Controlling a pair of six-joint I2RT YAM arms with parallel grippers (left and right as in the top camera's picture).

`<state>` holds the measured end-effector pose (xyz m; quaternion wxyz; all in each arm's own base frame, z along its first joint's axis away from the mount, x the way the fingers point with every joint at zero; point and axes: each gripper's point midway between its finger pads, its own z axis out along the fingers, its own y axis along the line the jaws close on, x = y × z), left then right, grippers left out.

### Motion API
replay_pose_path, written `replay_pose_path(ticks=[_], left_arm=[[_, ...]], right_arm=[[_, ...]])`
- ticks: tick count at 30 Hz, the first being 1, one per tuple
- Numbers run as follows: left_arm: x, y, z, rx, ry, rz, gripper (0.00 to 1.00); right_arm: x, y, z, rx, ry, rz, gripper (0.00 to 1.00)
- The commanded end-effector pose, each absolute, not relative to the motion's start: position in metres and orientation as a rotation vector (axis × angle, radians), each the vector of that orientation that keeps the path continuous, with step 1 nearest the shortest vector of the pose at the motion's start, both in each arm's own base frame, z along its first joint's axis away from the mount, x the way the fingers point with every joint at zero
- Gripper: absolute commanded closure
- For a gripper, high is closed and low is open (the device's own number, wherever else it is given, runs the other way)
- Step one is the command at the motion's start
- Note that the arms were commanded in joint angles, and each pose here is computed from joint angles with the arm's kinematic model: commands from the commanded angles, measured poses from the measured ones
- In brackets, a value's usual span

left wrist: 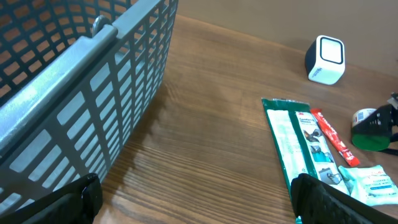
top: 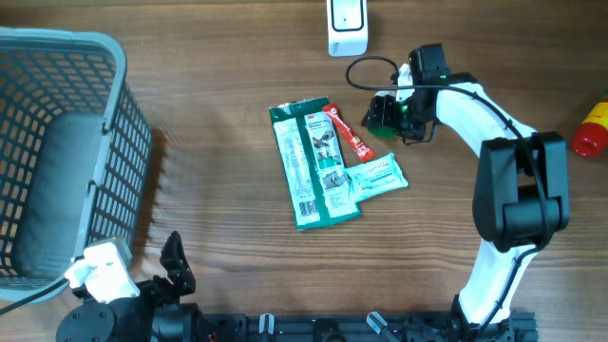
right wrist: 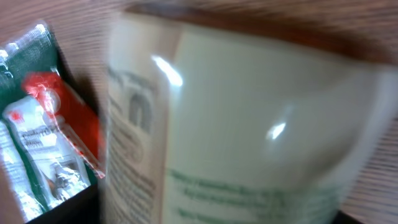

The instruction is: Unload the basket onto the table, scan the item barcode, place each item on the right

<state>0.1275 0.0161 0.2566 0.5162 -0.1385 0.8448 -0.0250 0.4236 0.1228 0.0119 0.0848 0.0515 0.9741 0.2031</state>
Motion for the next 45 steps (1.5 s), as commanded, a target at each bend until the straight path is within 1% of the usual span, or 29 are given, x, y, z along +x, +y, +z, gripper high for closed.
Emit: replay_pose_path(ticks=[1, 3, 7, 10, 14, 16, 19, 21, 24, 27, 31, 33, 36, 39, 45], left_arm=[[0.127, 0.014, 0.258, -0.328, 2.023, -0.075, 0.00], [0.127, 0.014, 0.258, -0.328, 2.023, -0.075, 0.00], [0.127, 0.014, 0.258, -0.328, 2.023, -0.075, 0.00], [0.127, 0.014, 0.258, -0.328, 2.023, -0.075, 0.00], [0.127, 0.014, 0.258, -0.328, 2.023, -0.075, 0.00], [0.127, 0.014, 0.258, -0.328, 2.023, -0.075, 0.00], [0.127, 0.014, 0.258, -0.328, 2.023, -0.075, 0.00], [0.127, 0.014, 0.258, -0.328, 2.023, -0.075, 0.00], [0.127, 0.014, 0.258, -0.328, 2.023, -0.075, 0.00], [0.127, 0.014, 0.258, -0.328, 2.023, -0.075, 0.00], [0.127, 0.014, 0.258, -0.328, 2.023, -0.075, 0.00], [0.127, 0.014, 0.258, -0.328, 2.023, -0.075, 0.00], [0.127, 0.014, 0.258, -0.328, 2.023, -0.075, 0.00], [0.127, 0.014, 0.258, -0.328, 2.023, -0.075, 0.00], [0.127, 0.014, 0.258, -0.328, 2.023, -0.075, 0.00]], right_arm=[[0.417, 0.123, -0.010, 0.324, 2.962, 0.607, 0.09], [0.419, 0.123, -0.007, 0.365, 2.960, 0.610, 0.02], [0.424, 0.115, -0.005, 0.520, 2.946, 0.547, 0.01], [0.426, 0.101, -0.009, 0.565, 2.934, 0.406, 0.08], [0.425, 0.091, -0.011, 0.576, 2.934, 0.324, 0.24], [0.425, 0.091, -0.012, 0.576, 2.935, 0.324, 0.30], [0.424, 0.091, -0.012, 0.570, 2.936, 0.324, 0.36], [0.425, 0.092, -0.012, 0.558, 2.937, 0.326, 0.39], [0.426, 0.101, -0.007, 0.468, 2.944, 0.400, 0.41], [0.433, 0.121, 0.013, 0.249, 2.929, 0.560, 0.47], [0.433, 0.147, 0.056, -0.109, 2.839, 0.758, 0.49], [0.428, 0.156, 0.082, -0.229, 2.786, 0.829, 0.50], [0.417, 0.168, 0.116, -0.369, 2.696, 0.942, 0.50], [0.396, 0.183, 0.157, -0.570, 2.555, 1.084, 0.50], [0.361, 0.195, 0.203, -0.866, 2.325, 1.206, 0.49]])
